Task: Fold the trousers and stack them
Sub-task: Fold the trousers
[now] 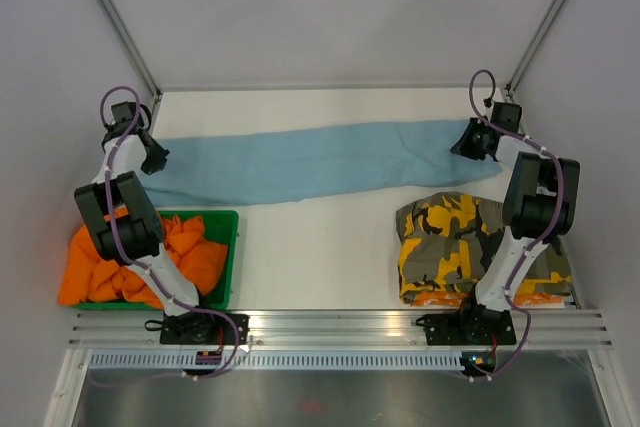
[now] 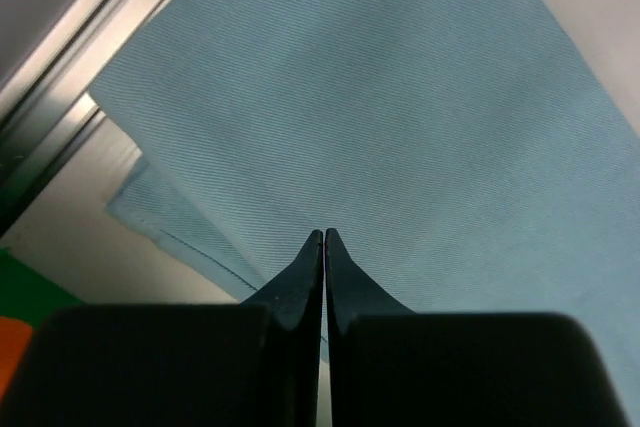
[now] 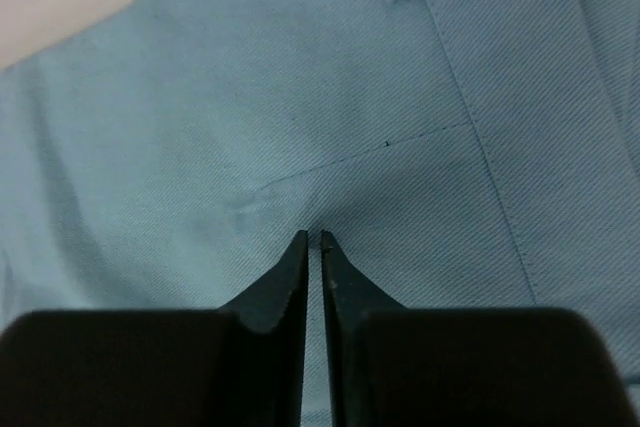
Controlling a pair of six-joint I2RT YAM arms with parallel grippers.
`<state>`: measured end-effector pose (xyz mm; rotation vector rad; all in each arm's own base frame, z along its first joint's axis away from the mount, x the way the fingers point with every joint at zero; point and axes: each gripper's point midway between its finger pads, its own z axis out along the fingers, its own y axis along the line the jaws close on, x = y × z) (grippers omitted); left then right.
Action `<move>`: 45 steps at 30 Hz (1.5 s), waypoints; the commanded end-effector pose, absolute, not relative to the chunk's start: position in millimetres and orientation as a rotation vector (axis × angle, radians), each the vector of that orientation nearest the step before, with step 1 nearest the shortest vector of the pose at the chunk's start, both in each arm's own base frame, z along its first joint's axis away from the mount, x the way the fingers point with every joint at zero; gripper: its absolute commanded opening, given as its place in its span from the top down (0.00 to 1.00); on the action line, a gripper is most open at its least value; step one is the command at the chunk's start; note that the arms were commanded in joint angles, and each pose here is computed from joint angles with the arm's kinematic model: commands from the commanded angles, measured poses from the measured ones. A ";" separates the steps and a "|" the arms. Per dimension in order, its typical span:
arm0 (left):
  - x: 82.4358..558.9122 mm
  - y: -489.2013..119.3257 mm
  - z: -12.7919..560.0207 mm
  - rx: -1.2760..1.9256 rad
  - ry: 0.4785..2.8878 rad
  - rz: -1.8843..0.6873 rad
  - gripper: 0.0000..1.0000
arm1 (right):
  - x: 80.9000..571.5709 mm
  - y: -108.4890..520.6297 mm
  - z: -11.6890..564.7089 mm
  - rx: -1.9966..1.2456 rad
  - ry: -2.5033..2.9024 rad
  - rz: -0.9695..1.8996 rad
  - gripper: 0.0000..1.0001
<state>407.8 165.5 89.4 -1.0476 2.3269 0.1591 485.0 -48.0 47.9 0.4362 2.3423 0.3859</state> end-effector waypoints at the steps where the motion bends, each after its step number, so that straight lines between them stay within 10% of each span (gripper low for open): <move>1: 421.6 140.4 77.7 -1.056 2.323 -0.012 0.98 | 486.3 -41.5 40.6 0.442 2.353 0.426 0.89; 28: 512.5 -12.8 1.1 -0.791 2.598 -0.294 0.98 | 440.7 -166.8 -30.6 0.874 2.473 -0.132 1.00; 40: 505.6 19.6 110.0 -0.636 2.444 -0.097 0.97 | 461.4 -148.1 45.5 0.757 2.340 0.051 1.00; 45: 473.8 75.0 152.2 -0.771 2.325 -0.067 0.71 | 465.7 -116.6 87.5 0.637 2.284 0.118 0.97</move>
